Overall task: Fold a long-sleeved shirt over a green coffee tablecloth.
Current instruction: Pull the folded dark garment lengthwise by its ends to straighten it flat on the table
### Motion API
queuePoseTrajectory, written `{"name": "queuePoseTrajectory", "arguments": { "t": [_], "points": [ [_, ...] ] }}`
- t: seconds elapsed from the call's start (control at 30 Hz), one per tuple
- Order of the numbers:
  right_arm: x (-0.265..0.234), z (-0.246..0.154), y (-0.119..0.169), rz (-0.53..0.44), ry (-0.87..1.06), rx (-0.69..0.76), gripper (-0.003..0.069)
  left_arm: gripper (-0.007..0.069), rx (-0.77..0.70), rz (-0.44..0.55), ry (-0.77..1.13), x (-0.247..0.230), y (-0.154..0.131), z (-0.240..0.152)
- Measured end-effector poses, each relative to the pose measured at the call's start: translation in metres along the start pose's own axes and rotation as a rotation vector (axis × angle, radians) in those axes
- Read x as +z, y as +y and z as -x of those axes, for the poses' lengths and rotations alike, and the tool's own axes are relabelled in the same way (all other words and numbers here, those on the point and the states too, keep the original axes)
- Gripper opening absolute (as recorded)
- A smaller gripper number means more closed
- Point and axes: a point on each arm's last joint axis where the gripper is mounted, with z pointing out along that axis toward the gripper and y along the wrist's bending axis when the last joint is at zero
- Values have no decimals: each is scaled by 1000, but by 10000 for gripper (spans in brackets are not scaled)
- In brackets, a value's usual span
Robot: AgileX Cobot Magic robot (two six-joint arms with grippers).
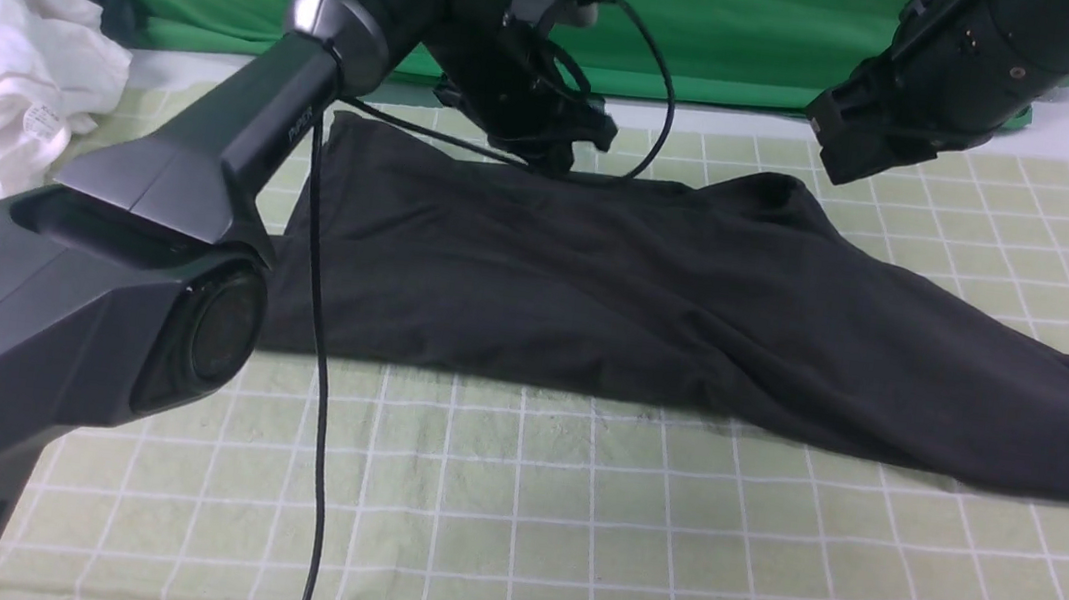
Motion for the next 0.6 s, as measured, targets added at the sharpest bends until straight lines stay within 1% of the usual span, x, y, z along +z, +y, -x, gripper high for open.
{"name": "queuePoseTrajectory", "arguments": {
  "t": [0.07, 0.13, 0.2, 0.27, 0.3, 0.37, 0.43, 0.5, 0.6],
  "points": [
    [0, 0, 0, 0, 0, 0, 124, 56, -49, -6, 1, 0, -2, 0],
    [0, 0, 0, 0, 0, 0, 124, 121, -112, -10, 6, 1, -5, 0],
    [0, 0, 0, 0, 0, 0, 124, 172, -114, -14, 7, 1, -6, 0],
    [0, 0, 0, 0, -1, 0, 124, 275, -55, -18, 6, 1, -6, 0],
    [0, 0, 0, 0, -1, 0, 124, 283, -37, -18, 6, 1, -6, 0],
    [0, 0, 0, -1, -3, 0, 124, 376, 106, -20, 13, 1, -7, -1],
    [0, 0, 0, -1, -3, 0, 124, 424, 191, -23, 21, 1, -7, -2],
    [0, 1, 0, -2, -7, 0, 124, 454, 288, -17, 28, 1, -6, -3],
    [0, 1, 0, -2, -11, 0, 124, 459, 362, 16, 40, 1, -3, -3]
  ]
}}
